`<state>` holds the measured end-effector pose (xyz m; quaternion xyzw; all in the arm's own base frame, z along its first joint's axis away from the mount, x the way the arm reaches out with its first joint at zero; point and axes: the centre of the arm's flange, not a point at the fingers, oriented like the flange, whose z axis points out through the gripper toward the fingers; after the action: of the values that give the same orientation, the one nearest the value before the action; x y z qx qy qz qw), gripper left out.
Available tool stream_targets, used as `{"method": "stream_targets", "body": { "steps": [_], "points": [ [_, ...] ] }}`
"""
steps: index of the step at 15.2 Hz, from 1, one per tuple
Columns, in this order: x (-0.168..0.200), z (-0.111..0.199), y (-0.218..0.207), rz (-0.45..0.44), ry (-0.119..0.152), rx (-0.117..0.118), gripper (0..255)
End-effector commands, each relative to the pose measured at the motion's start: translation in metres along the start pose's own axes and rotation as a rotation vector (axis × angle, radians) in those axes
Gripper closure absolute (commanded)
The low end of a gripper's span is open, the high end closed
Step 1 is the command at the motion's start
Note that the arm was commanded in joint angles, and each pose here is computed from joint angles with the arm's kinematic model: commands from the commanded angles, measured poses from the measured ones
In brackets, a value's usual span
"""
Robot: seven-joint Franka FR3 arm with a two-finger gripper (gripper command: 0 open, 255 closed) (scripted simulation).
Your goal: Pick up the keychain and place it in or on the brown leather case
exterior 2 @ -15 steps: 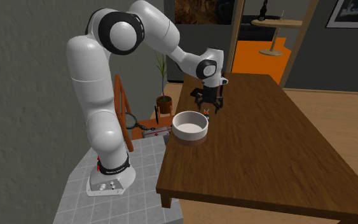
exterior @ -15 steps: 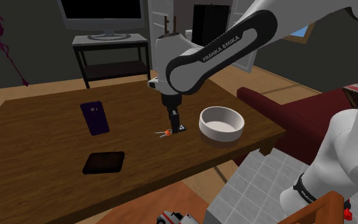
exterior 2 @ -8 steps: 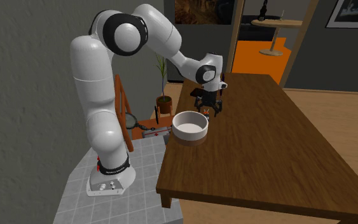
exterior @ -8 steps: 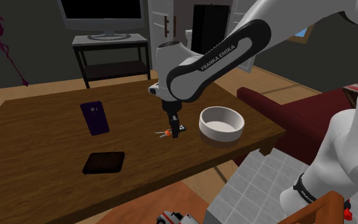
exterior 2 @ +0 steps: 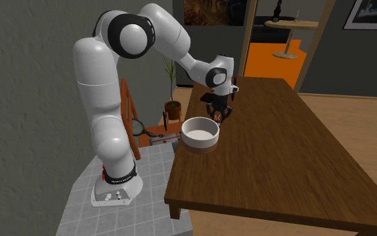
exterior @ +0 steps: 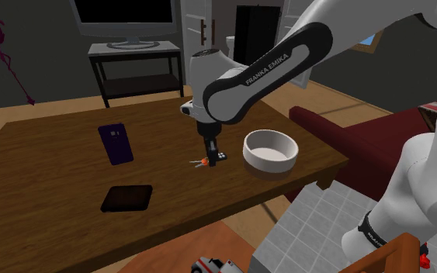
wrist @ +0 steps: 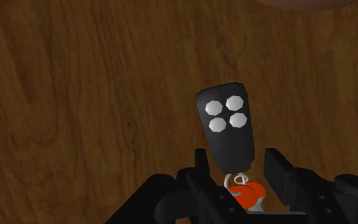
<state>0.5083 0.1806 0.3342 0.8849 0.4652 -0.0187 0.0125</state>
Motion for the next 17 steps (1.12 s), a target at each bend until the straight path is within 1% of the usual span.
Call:
{"method": "stream_targets", "body": {
  "steps": [1, 6, 17],
  "points": [
    [-0.002, 0.005, 0.003, 0.006, -0.003, 0.001, 255],
    [-0.002, 0.004, 0.004, 0.006, -0.003, 0.001, 255],
    [-0.005, -0.054, 0.004, 0.006, -0.003, 0.001, 255]
  ]
}}
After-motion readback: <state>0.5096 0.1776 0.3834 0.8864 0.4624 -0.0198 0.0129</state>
